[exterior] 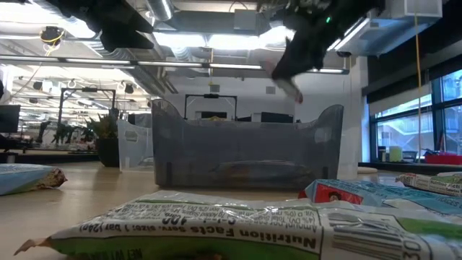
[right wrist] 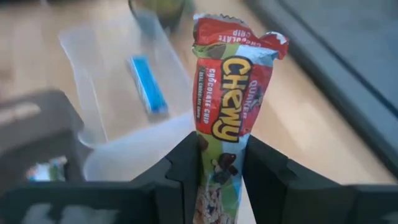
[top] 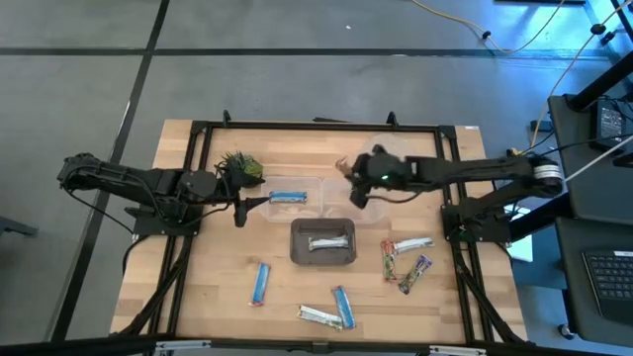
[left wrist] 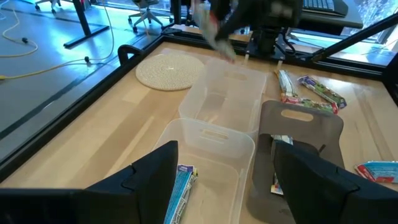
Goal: Pick and place Granola Bars by type
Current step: Put the red granola bar into the right transparent bin
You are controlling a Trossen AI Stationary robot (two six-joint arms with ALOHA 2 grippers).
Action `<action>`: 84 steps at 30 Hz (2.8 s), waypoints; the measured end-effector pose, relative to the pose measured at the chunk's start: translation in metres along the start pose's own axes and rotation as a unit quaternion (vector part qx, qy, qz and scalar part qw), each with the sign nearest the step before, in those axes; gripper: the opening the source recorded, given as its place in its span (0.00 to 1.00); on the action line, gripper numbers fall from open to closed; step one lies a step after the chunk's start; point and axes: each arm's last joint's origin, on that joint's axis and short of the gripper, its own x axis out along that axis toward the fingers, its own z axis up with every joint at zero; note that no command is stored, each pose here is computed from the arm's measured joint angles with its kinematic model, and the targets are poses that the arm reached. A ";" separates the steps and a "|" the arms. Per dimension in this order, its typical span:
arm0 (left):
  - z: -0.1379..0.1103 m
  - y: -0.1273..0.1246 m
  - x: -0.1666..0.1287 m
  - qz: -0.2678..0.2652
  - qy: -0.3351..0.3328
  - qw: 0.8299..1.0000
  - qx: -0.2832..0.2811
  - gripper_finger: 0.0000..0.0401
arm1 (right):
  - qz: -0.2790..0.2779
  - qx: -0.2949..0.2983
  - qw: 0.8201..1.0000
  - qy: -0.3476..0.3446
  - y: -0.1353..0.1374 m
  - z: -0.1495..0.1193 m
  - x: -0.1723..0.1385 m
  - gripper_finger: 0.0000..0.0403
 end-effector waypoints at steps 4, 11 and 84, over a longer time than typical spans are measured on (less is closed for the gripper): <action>0.000 0.000 0.000 0.000 0.000 1.000 0.000 0.63 | -0.008 -0.015 0.999 0.048 0.007 -0.013 0.028 0.28; 0.000 0.000 0.000 0.000 0.000 1.000 0.000 0.63 | -0.006 -0.032 0.994 0.106 0.014 -0.033 0.059 0.28; 0.000 0.000 0.000 0.000 0.001 1.000 0.000 0.63 | 0.003 0.118 0.956 0.268 0.013 -0.050 0.050 0.52</action>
